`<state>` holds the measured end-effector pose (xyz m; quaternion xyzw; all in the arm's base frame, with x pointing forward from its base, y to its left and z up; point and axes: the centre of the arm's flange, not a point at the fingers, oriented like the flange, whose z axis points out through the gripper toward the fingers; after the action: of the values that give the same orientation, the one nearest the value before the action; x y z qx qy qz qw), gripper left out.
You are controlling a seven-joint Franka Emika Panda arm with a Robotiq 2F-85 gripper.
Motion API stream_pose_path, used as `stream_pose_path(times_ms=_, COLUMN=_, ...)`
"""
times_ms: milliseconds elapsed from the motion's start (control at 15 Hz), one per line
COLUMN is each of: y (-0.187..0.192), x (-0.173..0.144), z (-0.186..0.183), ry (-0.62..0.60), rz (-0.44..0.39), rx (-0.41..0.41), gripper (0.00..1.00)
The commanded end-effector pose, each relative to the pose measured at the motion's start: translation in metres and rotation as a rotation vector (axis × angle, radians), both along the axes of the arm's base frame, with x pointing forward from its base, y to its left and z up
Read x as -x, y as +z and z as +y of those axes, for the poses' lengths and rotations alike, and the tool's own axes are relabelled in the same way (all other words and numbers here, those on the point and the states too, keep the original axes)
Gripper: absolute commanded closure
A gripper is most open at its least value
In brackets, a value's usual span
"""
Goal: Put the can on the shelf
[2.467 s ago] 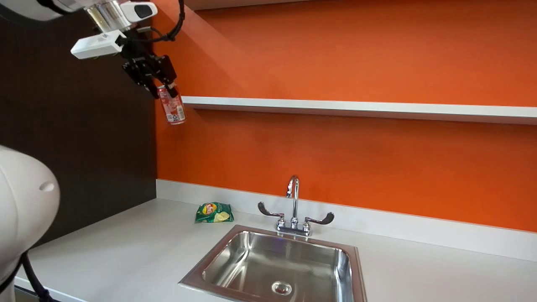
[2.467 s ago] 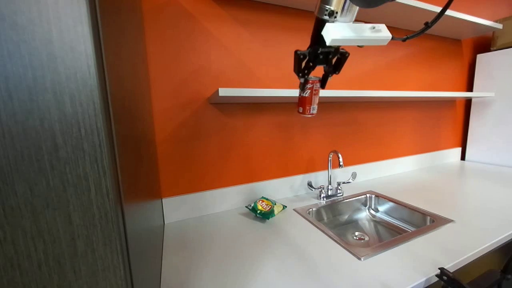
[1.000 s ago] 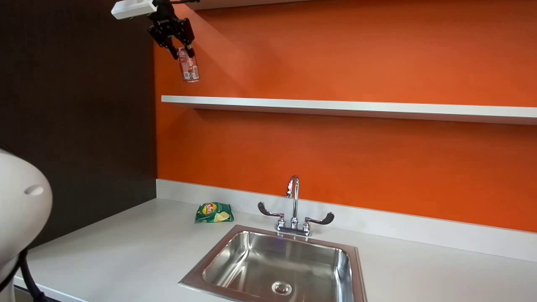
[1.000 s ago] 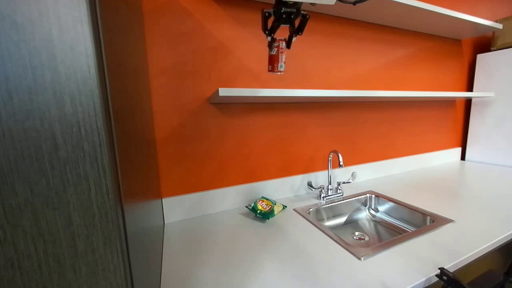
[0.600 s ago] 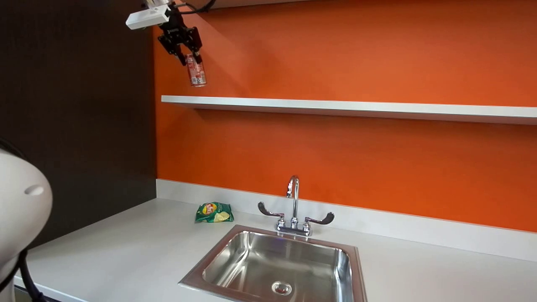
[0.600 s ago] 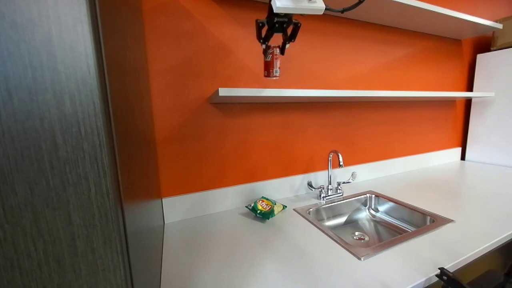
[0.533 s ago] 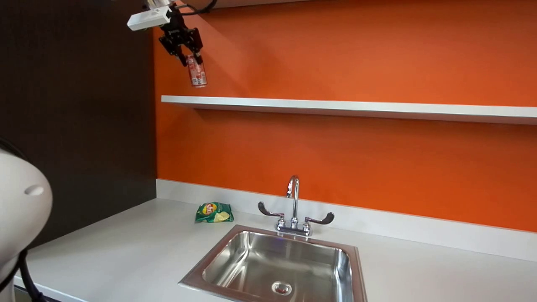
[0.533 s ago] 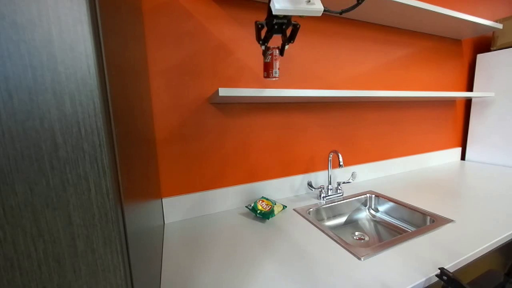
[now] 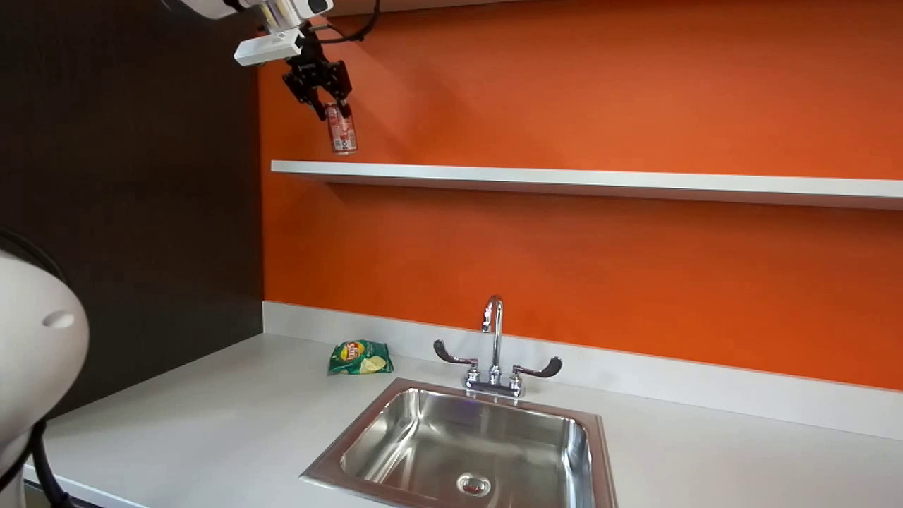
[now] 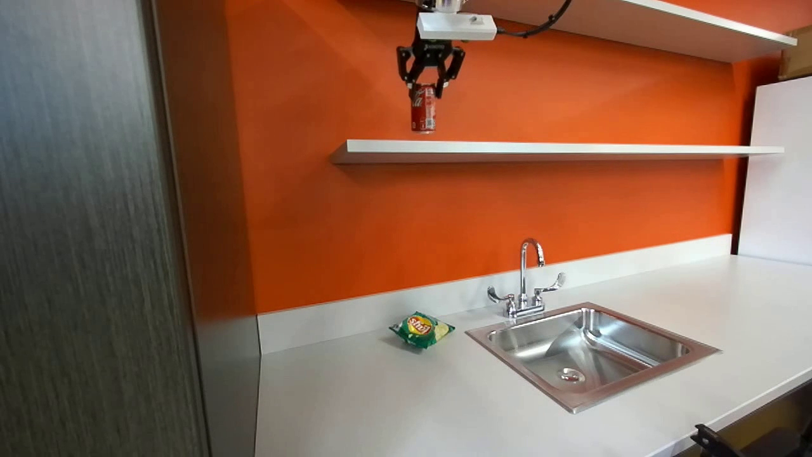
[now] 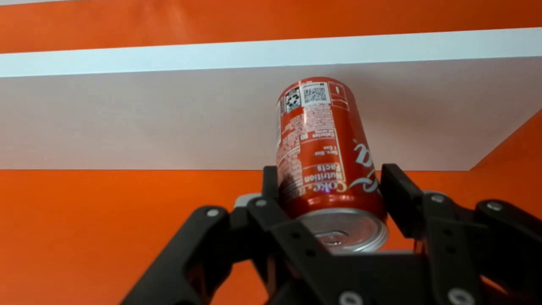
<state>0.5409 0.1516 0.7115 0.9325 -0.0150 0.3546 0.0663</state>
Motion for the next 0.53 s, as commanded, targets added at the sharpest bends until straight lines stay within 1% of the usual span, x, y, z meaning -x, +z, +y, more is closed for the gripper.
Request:
stream_pose_path(times_ms=0, y=0.013, x=-0.022, z=0.004, ry=-0.029, rz=-0.017, rx=-0.005, gripper=0.63)
stream_pose_path(times_ms=467, y=0.008, x=-0.046, z=0.001, ry=-0.056, rz=-0.014, rx=-0.015, gripper=0.63)
